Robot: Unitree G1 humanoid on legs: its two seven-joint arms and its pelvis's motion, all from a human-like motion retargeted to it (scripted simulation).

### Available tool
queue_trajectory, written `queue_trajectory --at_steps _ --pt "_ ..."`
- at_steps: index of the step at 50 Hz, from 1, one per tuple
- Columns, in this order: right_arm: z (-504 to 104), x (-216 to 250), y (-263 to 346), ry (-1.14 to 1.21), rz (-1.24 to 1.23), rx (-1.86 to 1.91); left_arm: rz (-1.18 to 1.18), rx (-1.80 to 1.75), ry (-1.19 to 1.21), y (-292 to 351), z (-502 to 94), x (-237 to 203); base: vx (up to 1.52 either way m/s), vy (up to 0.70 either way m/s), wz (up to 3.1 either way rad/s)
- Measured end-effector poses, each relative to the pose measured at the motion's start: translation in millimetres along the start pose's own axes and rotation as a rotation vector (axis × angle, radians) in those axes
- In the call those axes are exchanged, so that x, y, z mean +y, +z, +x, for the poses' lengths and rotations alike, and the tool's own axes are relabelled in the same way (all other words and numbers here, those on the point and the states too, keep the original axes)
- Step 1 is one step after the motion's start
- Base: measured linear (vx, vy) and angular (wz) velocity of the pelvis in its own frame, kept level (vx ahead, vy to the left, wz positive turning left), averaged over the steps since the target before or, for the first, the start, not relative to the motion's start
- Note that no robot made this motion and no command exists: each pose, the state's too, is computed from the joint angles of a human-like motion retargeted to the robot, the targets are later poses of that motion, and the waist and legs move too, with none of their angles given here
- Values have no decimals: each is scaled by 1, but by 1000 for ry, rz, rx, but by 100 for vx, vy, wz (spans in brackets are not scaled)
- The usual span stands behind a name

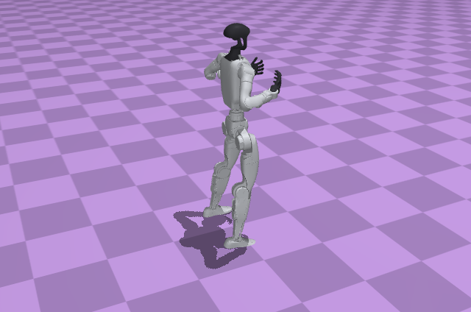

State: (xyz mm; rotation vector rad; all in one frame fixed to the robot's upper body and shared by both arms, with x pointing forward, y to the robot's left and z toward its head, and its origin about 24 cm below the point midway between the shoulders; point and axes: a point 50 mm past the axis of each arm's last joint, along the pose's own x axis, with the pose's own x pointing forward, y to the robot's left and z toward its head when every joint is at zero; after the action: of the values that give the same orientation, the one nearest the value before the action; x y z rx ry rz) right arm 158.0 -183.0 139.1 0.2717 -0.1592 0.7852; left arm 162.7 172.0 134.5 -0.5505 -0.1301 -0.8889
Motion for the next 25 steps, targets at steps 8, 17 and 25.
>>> queue_trajectory --at_steps 8,17,25 --pt "-17 -20 -12 -132 -148 153 307 227 167 -4 -18 28 0 0 0" --pt "-28 -11 -6 -32 -388 351 339 393 87 -15 -26 16 0 0 0" --pt "-35 -18 5 -120 -394 279 316 218 114 8 -24 17 0 0 0"
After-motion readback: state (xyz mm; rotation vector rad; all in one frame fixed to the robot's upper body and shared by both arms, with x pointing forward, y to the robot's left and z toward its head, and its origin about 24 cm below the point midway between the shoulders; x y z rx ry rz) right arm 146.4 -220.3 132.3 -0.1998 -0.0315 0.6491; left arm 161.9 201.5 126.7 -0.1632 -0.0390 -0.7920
